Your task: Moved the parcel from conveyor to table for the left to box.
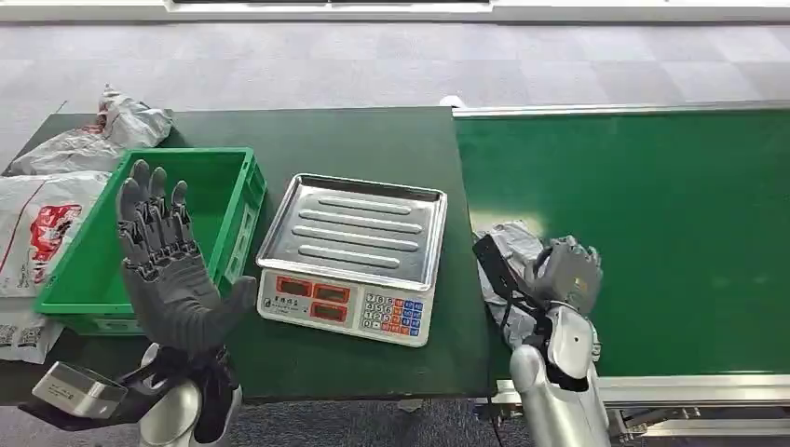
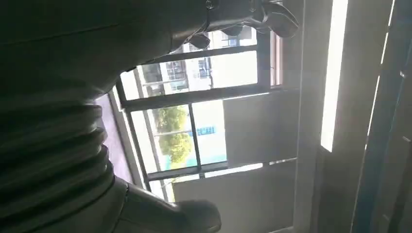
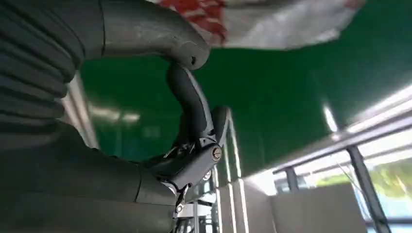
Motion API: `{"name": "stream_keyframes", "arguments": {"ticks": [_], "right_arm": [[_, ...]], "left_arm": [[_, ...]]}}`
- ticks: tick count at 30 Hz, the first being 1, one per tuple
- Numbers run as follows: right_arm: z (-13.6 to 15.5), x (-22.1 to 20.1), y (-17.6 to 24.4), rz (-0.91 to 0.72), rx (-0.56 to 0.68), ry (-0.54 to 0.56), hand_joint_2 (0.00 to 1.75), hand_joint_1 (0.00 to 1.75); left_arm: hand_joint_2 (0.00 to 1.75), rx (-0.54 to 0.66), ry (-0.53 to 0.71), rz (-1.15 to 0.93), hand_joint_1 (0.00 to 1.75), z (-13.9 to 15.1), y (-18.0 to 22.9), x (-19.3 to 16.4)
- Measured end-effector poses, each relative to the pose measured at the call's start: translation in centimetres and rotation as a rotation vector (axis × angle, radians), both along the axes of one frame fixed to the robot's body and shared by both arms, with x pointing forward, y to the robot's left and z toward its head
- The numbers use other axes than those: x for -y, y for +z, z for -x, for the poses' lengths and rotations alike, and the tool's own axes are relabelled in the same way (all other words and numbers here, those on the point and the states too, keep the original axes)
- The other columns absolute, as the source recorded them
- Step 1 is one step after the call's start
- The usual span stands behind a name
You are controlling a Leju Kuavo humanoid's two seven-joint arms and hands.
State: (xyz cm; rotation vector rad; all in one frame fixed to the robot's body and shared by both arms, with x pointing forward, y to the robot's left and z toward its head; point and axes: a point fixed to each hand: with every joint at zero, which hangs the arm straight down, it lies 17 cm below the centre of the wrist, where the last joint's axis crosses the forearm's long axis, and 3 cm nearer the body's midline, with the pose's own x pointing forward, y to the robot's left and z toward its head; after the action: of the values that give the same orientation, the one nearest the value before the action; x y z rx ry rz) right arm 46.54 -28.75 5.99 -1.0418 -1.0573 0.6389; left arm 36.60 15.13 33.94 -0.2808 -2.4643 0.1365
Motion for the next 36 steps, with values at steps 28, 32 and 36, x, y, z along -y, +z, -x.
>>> {"name": "stream_keyframes", "arguments": {"ticks": [28, 32, 36], "right_arm": [[2.8, 0.5, -14.3, -0.008, -0.329, -0.015, 0.00, 0.00], [2.8, 0.7, -14.1, 0.002, -0.315, -0.026, 1.75, 0.00], [2.7, 0.8, -14.3, -0.010, -0.325, -0.026, 1.75, 0.00]], "left_arm": [[1.75, -0.025, -0.006, 0.017, 0.00, 0.3, -1.1, -0.1], [1.75, -0.024, -0.005, 0.018, 0.00, 0.3, -1.1, -0.1], [1.75, -0.022, -0.002, 0.019, 0.00, 0.5, -1.0, -0.2]]}}
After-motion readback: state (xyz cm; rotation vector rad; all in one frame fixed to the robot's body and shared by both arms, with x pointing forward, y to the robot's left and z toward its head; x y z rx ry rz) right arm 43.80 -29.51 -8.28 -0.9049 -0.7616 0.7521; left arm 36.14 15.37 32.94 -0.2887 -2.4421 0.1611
